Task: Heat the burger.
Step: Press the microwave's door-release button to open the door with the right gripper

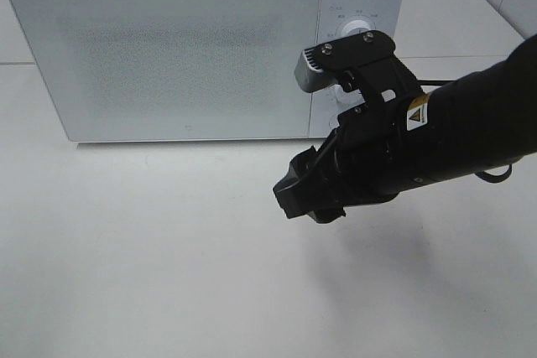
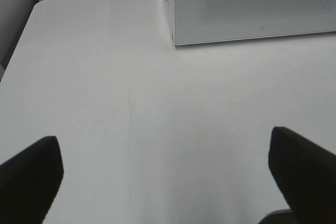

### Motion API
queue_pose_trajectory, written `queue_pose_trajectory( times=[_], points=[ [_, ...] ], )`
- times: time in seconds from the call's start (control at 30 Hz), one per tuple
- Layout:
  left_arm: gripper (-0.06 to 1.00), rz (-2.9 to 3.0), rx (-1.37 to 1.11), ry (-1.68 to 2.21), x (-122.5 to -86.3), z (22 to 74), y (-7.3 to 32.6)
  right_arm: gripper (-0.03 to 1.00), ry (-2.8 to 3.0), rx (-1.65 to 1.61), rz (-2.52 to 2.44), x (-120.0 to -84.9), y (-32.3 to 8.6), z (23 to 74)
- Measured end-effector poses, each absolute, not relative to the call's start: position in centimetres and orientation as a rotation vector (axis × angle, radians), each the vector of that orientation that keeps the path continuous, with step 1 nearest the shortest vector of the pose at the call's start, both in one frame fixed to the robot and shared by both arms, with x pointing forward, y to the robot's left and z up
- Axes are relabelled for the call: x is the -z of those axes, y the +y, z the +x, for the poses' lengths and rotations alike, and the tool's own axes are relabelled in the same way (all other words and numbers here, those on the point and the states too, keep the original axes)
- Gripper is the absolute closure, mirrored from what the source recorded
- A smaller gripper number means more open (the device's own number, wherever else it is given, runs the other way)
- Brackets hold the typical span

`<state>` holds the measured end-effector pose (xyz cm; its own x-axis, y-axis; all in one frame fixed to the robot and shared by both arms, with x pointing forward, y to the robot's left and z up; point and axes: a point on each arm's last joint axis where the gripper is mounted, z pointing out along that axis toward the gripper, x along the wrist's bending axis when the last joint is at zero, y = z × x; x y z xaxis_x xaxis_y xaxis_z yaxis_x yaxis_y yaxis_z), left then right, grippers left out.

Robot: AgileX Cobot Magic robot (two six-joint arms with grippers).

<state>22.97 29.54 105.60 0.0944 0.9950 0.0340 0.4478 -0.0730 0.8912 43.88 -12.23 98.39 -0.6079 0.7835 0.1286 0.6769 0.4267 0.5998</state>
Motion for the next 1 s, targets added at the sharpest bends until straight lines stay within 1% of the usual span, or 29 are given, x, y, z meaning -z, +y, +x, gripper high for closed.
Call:
queue_pose_trajectory(
  times=[0.07, 0.3, 0.4, 0.43, 0.47, 0.53, 0.63, 0.7, 0.8, 0.87, 0.97, 1.0],
  points=[
    [-0.04, 1.627, -0.927, 1.449, -105.6, 23.0, 29.5, 0.33, 2.587, -0.851, 1.29, -98.8, -12.5, 43.2],
    [-0.04, 1.627, -0.927, 1.449, -105.6, 23.0, 29.5, 0.32, 2.611, -0.791, 1.284, -99.6, -13.3, 42.4],
    [-0.04, 1.627, -0.927, 1.449, -105.6, 23.0, 29.5, 0.29, 2.582, -0.784, 1.288, -100.3, -13.8, 42.1],
    [-0.04, 1.627, -0.927, 1.449, -105.6, 23.0, 29.5, 0.25, 2.56, -0.77, 1.288, -100.8, -14.3, 42.0],
    [-0.04, 1.627, -0.927, 1.449, -105.6, 23.0, 29.5, 0.25, 2.56, -0.77, 1.288, -100.8, -14.3, 42.0],
    [-0.04, 1.627, -0.927, 1.449, -105.6, 23.0, 29.5, 0.19, 2.534, -0.738, 1.287, -101.4, -14.9, 41.7],
    [-0.04, 1.627, -0.927, 1.449, -105.6, 23.0, 29.5, 0.18, 2.525, -0.724, 1.287, -101.6, -15.2, 41.5],
    [-0.04, 1.627, -0.927, 1.449, -105.6, 23.0, 29.5, 0.17, 2.483, -0.673, 1.286, -102.8, -16.5, 40.8],
    [-0.04, 1.627, -0.927, 1.449, -105.6, 23.0, 29.5, 0.17, 2.47, -0.67, 1.295, -103.1, -16.9, 40.6],
    [-0.04, 1.627, -0.927, 1.449, -105.6, 23.0, 29.5, 0.17, 2.396, -0.644, 1.398, -104.3, -19.2, 40.2],
    [-0.04, 1.627, -0.927, 1.449, -105.6, 23.0, 29.5, 0.17, 2.361, -0.627, 1.451, -104.5, -20.1, 40.2],
    [-0.04, 1.627, -0.927, 1.449, -105.6, 23.0, 29.5, 0.18, 2.303, -0.601, 1.532, -104.9, -21.6, 40.1]
  ],
)
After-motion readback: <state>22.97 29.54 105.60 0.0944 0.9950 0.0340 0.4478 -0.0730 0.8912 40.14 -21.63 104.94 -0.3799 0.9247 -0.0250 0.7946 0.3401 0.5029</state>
